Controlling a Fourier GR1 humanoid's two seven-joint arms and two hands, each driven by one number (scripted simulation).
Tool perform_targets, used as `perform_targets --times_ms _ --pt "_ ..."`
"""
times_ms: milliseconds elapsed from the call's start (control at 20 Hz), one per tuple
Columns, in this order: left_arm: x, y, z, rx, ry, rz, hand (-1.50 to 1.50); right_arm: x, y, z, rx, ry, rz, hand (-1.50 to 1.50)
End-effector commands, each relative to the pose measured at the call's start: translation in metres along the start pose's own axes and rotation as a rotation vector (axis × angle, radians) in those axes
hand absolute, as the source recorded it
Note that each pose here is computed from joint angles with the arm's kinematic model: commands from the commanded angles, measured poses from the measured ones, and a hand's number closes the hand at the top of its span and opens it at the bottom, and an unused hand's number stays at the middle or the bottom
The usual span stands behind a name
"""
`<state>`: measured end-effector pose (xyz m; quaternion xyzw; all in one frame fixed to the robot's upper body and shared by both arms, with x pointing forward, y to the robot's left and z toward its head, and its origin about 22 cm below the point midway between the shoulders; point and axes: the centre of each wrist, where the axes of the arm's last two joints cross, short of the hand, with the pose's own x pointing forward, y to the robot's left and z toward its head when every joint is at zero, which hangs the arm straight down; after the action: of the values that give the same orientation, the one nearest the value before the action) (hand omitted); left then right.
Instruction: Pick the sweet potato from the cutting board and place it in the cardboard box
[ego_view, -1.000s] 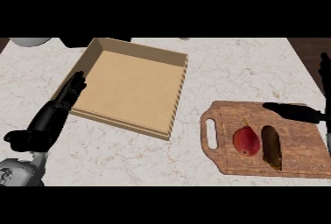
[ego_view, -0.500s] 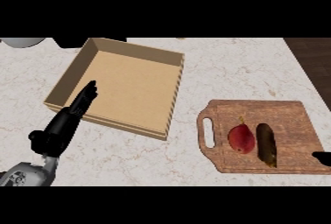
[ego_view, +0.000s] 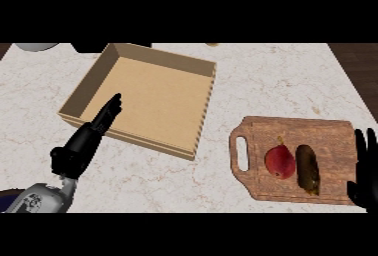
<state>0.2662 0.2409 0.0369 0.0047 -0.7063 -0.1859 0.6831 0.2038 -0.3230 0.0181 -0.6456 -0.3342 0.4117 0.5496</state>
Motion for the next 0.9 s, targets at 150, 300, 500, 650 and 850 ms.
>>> perform_targets --times_ms 150,300,500,650,850 --pt "0.008 -0.015 -0.011 -0.033 -0.013 -0.001 0.0 0.085 -0.035 0.054 0.127 0.145 0.027 -1.5" --pt "0.003 -0.019 -0.01 -0.03 -0.023 -0.008 0.0 0.112 -0.054 0.076 0.133 0.202 0.02 -1.5" --pt "0.011 -0.03 -0.017 -0.04 -0.026 -0.011 0.0 0.136 -0.066 0.077 0.105 0.264 0.007 -1.5" --pt "0.007 -0.022 -0.019 -0.055 -0.026 0.004 0.0 0.144 -0.069 0.07 0.124 0.265 0.038 -1.5" --pt "0.019 -0.021 -0.023 -0.044 -0.012 0.015 0.0 0.146 -0.053 0.064 0.154 0.322 0.076 -1.5"
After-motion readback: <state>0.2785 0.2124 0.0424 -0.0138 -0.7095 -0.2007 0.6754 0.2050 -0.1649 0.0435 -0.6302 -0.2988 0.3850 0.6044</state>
